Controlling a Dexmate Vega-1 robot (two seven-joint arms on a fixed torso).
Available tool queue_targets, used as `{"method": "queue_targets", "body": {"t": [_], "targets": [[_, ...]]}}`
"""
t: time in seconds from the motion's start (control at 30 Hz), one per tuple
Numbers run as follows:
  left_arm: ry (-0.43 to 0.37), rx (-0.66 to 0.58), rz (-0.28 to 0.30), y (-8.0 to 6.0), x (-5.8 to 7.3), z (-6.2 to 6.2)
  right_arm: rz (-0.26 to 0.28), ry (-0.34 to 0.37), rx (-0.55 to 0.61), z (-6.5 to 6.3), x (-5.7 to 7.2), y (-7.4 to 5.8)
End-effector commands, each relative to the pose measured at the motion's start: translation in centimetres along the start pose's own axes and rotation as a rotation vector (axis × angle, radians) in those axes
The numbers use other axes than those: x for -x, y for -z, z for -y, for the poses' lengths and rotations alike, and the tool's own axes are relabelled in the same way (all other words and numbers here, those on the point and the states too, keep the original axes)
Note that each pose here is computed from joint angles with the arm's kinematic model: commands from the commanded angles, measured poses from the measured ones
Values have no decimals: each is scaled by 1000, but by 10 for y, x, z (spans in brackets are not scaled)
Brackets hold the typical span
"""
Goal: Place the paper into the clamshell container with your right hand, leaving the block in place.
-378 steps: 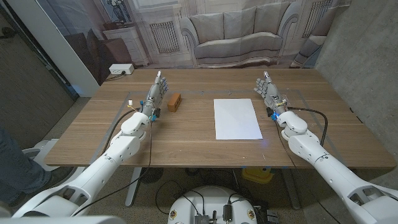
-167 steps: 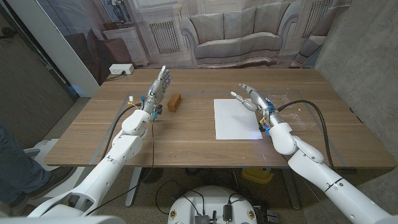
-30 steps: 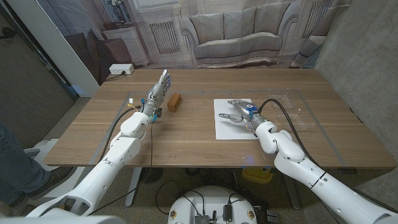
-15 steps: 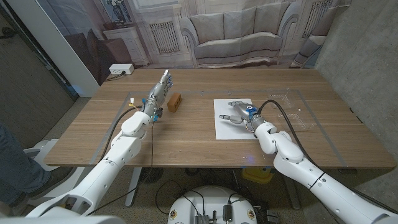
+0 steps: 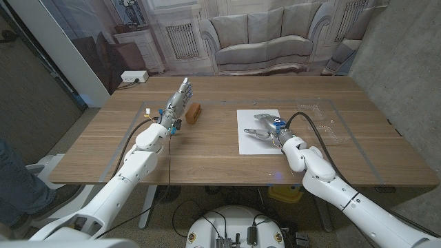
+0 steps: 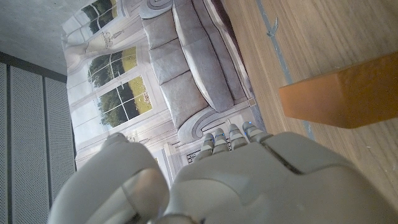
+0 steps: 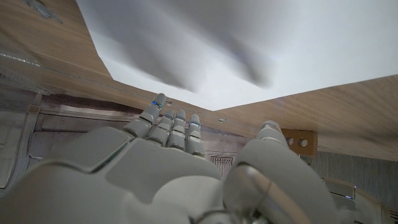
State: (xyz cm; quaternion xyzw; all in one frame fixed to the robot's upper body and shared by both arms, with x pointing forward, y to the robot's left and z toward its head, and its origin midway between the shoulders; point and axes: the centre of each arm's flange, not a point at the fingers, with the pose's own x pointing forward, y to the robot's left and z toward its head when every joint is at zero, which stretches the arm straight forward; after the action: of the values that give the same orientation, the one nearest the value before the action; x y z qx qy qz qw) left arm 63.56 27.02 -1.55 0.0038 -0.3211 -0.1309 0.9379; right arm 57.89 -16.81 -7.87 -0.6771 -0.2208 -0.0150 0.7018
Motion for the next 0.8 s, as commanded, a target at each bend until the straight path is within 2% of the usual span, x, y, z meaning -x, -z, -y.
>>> {"method": "queue_targets", "body": {"t": [0.03,0.8], "targets": [[-1,1,-6,2,0,-1,-16,-14,-4,-4,-2,2],[-1,5,-11,4,-3,-1,-38,-58,7,-11,-8,6]]}}
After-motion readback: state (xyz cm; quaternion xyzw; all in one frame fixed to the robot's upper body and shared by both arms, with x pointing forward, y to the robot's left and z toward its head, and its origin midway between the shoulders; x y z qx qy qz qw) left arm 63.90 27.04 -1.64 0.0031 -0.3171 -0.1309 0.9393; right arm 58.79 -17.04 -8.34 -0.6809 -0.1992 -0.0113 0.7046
